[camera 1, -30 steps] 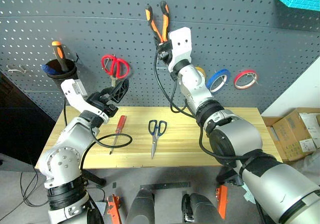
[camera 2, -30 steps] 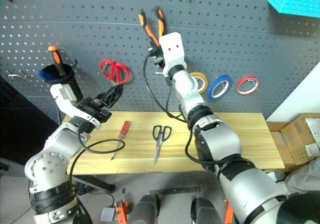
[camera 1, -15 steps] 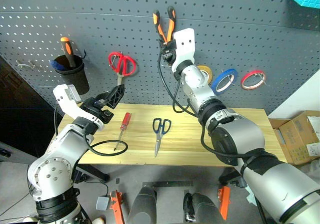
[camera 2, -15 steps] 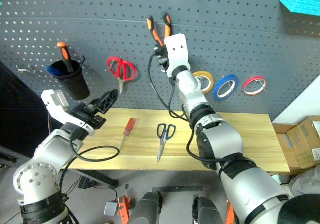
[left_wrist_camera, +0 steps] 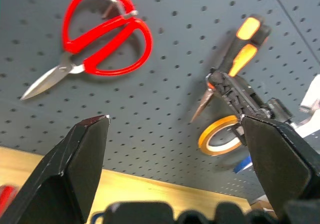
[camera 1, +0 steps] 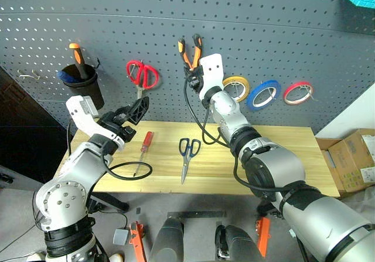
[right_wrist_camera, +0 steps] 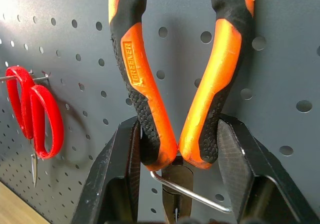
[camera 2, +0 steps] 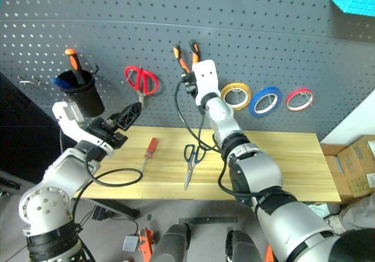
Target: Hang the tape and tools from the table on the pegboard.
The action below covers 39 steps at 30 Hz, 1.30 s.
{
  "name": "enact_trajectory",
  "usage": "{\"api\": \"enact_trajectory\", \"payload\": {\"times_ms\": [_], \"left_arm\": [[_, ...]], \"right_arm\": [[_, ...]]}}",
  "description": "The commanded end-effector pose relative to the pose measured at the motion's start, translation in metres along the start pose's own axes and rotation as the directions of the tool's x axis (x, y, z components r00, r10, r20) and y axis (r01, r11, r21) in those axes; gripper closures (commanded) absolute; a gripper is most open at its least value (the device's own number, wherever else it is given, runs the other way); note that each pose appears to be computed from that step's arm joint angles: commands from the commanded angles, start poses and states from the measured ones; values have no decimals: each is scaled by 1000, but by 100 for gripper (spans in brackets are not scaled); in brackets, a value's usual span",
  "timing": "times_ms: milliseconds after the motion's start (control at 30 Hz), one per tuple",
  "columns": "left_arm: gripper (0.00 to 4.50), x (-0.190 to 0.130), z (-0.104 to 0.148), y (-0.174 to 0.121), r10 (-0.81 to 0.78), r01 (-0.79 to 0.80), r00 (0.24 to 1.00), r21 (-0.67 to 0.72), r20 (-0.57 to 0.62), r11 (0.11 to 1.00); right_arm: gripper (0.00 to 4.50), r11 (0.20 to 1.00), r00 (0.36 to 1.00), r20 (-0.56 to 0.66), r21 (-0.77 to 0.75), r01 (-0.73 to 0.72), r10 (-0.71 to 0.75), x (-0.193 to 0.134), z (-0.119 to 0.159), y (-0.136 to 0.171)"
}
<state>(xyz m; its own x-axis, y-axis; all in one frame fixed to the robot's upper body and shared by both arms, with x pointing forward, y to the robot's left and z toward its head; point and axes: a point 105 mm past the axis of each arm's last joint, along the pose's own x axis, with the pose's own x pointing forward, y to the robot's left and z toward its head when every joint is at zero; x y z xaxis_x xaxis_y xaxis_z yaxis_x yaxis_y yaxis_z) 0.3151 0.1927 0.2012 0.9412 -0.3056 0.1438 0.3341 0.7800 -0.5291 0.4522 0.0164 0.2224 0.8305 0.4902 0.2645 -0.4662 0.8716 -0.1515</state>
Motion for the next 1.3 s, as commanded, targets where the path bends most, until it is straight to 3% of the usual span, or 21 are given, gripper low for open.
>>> {"api": "enact_trajectory", "payload": {"times_ms": [33, 100, 233, 267, 433, 667, 800, 1033, 1300], "left_arm": [[0, 6, 4, -8, -38, 38, 999, 8, 28, 999], [0, 9, 2, -8, -44, 43, 999, 5, 26, 999], [0, 17, -9, -6, -47, 48, 999, 31, -18, 998], [0, 20, -18, -2, -27, 31, 998, 70, -55, 997], [0, 33, -79, 23, 107, -35, 962, 273, -252, 961], [0, 47, -126, 25, 188, -63, 923, 351, -336, 934], [0, 52, -151, 22, 216, -55, 896, 385, -388, 921], [0, 39, -183, 36, 389, -120, 807, 522, -444, 845], [0, 22, -184, 43, 511, -200, 757, 600, -408, 775]], "right_arm": [[203, 999, 999, 48, -37, -2, 4, 2, 14, -5], [153, 999, 999, 51, -44, -1, 3, 1, 14, -8], [9, 1000, 999, 39, -27, 3, -2, -3, 8, -14], [4, 1000, 999, 46, -21, -10, 11, -5, 7, -14], [4, 998, 995, 73, -25, -65, 67, -30, -2, -20], [4, 989, 989, 3, 36, -147, 147, -99, -3, -12], [4, 949, 951, -55, 97, -299, 305, -141, -2, 14], [4, 853, 840, -154, 147, -501, 520, -179, -16, 39], [4, 788, 774, -167, 223, -574, 611, -192, -20, 45]]}}
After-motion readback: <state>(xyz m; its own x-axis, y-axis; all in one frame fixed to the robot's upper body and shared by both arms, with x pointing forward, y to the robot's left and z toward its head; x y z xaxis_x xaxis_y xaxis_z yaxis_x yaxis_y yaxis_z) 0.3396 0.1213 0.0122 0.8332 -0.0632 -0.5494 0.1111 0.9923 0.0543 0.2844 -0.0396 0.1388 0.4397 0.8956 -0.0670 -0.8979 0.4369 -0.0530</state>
